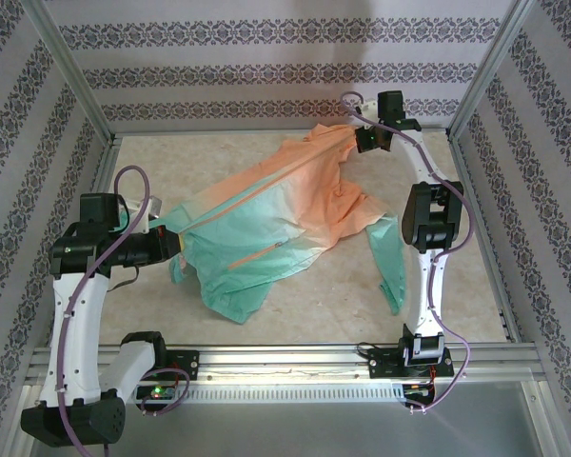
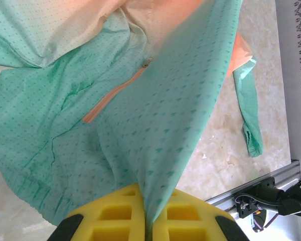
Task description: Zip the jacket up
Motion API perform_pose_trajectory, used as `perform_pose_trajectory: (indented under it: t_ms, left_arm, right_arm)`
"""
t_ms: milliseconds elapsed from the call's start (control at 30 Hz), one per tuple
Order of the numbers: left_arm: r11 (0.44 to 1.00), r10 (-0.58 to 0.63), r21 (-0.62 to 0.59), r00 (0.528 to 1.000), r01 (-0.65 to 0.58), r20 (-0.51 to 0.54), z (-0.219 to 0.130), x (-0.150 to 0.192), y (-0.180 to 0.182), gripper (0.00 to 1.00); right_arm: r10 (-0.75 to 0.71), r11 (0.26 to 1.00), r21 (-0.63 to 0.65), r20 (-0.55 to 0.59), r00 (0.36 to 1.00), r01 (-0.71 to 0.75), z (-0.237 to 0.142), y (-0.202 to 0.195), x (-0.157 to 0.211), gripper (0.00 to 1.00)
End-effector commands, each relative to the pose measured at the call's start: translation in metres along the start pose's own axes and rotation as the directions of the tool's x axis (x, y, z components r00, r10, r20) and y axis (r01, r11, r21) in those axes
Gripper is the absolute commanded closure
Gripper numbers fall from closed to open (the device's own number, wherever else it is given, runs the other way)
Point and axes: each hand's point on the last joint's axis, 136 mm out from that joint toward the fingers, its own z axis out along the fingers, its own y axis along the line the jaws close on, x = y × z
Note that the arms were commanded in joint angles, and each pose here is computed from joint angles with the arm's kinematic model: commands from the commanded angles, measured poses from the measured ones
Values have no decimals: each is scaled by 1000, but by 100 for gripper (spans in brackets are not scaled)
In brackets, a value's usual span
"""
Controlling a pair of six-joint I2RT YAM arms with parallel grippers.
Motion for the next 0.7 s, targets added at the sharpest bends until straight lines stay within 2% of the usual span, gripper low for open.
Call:
perform_pose_trajectory:
  t_ms: [0, 167, 433, 467, 500, 600, 667]
  left_arm:
    - [1000, 16, -27, 1000, -17, -27, 2, 10, 6, 100]
    - [998, -24, -51, 997, 20, -75, 14, 8, 17, 100]
    - [984, -120, -144, 985, 102, -126, 28, 8, 40, 100]
    - [982, -129, -155, 983, 108, -132, 29, 9, 43, 100]
    - [980, -136, -166, 981, 112, -138, 29, 11, 45, 97]
    - [974, -153, -187, 978, 125, -140, 29, 14, 49, 64]
    - [971, -153, -203, 980, 125, -130, 26, 13, 50, 54]
  right_arm:
    - [44, 993, 107, -13, 999, -42, -8, -34, 1, 100]
    - [65, 990, 131, -41, 997, -59, -5, -39, 7, 100]
    - [74, 991, 116, -8, 997, -72, -17, -36, -3, 100]
    - [73, 991, 117, -7, 997, -72, -18, -36, -3, 95]
    - [73, 991, 114, -3, 997, -72, -20, -35, -5, 90]
    - [66, 992, 110, 5, 998, -66, -25, -31, -8, 71]
    - [57, 992, 112, 10, 998, -57, -30, -27, -10, 63]
